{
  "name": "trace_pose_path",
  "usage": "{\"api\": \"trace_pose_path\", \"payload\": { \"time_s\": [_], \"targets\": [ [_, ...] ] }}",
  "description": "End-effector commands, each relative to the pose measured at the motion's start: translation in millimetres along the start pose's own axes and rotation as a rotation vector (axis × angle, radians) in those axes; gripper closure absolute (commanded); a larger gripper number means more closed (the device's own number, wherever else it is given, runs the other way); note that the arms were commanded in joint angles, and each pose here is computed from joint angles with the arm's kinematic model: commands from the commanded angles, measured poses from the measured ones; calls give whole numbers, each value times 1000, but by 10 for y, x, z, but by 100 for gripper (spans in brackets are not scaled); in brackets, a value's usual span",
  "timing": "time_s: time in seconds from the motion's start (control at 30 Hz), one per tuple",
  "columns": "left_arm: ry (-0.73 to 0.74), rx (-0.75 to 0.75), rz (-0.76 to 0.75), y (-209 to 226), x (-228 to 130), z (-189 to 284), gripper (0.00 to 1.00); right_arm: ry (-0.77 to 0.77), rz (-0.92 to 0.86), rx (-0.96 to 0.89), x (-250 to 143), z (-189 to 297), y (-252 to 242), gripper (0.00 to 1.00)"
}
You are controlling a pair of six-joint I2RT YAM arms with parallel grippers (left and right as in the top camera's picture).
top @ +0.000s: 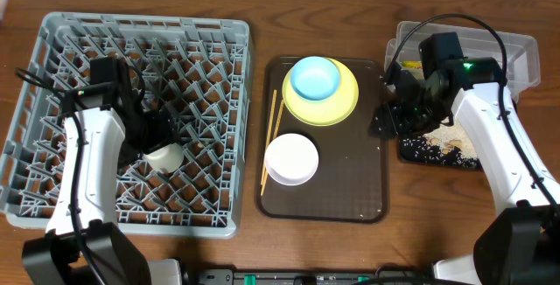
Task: Sort waste into correct bins and load items into the dishwasher
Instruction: 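Reach the left gripper to the white bowl on the tray and grasp it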
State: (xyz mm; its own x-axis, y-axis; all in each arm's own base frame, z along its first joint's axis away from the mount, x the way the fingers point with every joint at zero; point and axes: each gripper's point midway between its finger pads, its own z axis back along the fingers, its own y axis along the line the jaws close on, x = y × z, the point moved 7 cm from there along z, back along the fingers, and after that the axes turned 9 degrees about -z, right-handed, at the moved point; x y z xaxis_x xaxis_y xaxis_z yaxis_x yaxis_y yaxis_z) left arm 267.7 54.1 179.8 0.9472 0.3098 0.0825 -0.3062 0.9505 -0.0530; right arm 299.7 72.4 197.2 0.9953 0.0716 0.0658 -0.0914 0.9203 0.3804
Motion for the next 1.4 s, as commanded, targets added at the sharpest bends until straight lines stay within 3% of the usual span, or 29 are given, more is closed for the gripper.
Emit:
{"api": "trace_pose_path", "payload": {
  "time_s": [0.0, 0.13, 0.33, 0.4, 0.43, 0.63, 0.8, 0.97, 1.1, 1.27, 1.37],
  "targets": [
    [-51, -11, 2, -12, -24, 145, 13, -1, 2, 5, 1, 19, 0, 40],
    [-162, -32, -54, -156, -77, 385, 12, -14, -12, -1, -10, 72, -23, 50],
    [-351, -117, -275, -731, -205, 715, 11, -154, -141, -193, -31, 422, -234, 45],
    [-380, -153, -366, -981, -261, 743, 11, -209, -150, -227, -73, 572, -268, 31],
    [-386, -169, -412, -1108, -295, 740, 11, -237, -155, -227, -100, 650, -273, 2],
    [-363, -257, -690, -1930, -599, 554, 7, -317, -172, -226, -210, 884, -288, 1],
    [-262, -262, -861, -2436, -907, 174, 6, -307, -176, -227, -219, 867, -298, 1],
    [-164, -235, -976, -2767, -1179, -266, 6, -307, -176, -227, -218, 868, -297, 1],
    [-101, -211, -984, -2910, -1325, -566, 7, -307, -176, -227, -219, 868, -297, 1],
    [-36, -168, -1022, -2962, -1464, -839, 29, -307, -176, -227, -220, 867, -298, 1],
    [-19, -156, -1026, -2960, -1484, -904, 55, -307, -176, -227, -219, 868, -297, 1]
  ]
}}
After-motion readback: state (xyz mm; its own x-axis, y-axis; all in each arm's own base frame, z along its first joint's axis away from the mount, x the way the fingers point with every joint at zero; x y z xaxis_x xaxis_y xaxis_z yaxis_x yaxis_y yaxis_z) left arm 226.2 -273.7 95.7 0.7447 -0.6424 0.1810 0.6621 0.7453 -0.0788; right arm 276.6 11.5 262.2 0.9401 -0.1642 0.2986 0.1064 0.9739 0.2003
